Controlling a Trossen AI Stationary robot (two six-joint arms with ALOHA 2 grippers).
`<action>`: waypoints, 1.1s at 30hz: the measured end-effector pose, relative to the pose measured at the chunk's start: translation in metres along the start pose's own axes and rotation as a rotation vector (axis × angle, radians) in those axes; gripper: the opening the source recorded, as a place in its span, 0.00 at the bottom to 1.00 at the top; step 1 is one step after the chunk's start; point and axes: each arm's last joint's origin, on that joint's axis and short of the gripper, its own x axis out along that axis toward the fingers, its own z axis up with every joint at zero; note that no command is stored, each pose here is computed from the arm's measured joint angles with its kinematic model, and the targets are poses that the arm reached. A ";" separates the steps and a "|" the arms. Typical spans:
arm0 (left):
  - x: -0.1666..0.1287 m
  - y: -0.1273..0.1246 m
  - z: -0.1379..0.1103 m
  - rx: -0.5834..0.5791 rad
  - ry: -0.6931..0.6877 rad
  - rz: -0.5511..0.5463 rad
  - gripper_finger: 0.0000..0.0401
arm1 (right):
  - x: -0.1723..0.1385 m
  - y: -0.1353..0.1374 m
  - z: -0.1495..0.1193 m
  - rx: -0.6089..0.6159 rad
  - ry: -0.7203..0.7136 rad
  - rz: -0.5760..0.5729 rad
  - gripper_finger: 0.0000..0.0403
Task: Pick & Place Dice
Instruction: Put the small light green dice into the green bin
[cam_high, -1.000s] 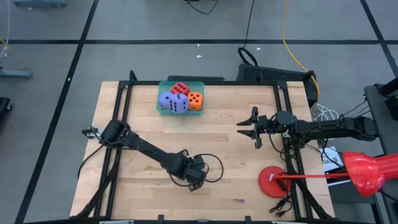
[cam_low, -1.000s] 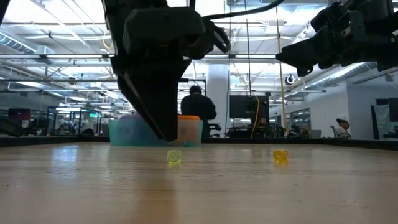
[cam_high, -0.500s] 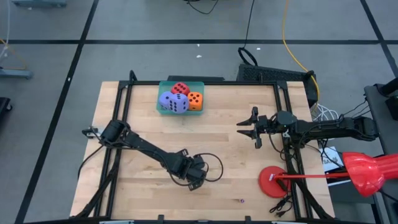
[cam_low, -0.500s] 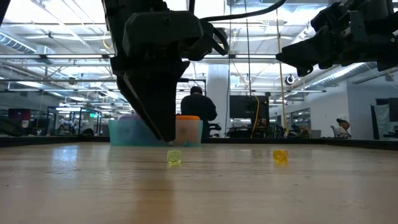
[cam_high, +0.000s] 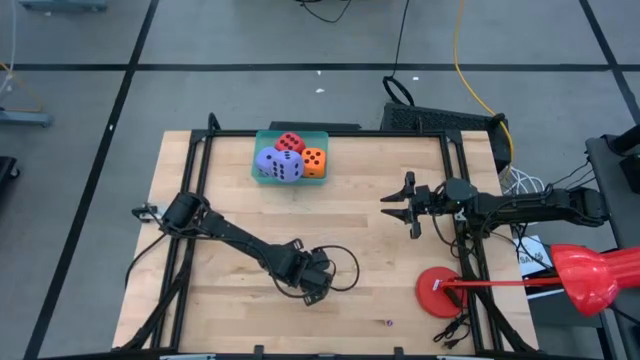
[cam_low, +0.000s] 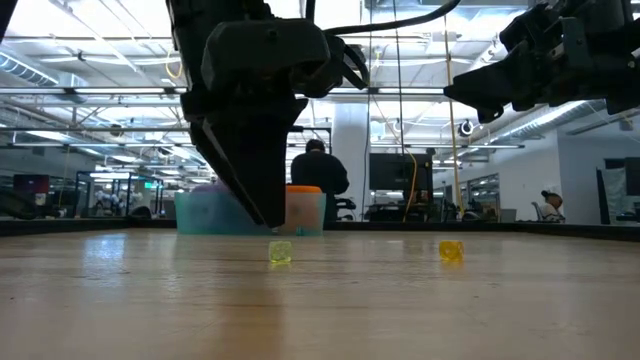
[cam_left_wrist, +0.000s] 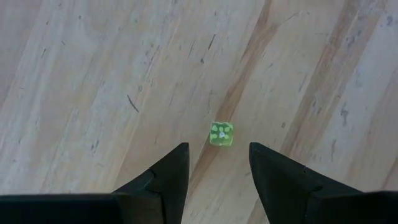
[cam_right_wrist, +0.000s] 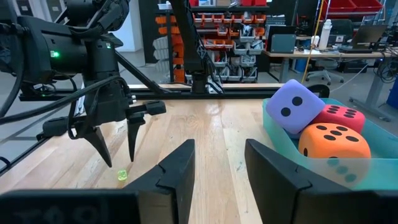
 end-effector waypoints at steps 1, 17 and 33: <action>0.000 0.000 0.000 0.000 0.000 0.000 0.45 | 0.000 0.000 0.000 0.000 0.000 0.000 0.32; 0.019 -0.004 0.000 -0.008 0.043 -0.039 0.45 | 0.000 0.000 0.000 0.000 0.000 -0.001 0.32; 0.025 0.002 0.007 -0.057 0.046 -0.044 0.45 | 0.000 0.000 0.000 0.000 -0.001 0.000 0.32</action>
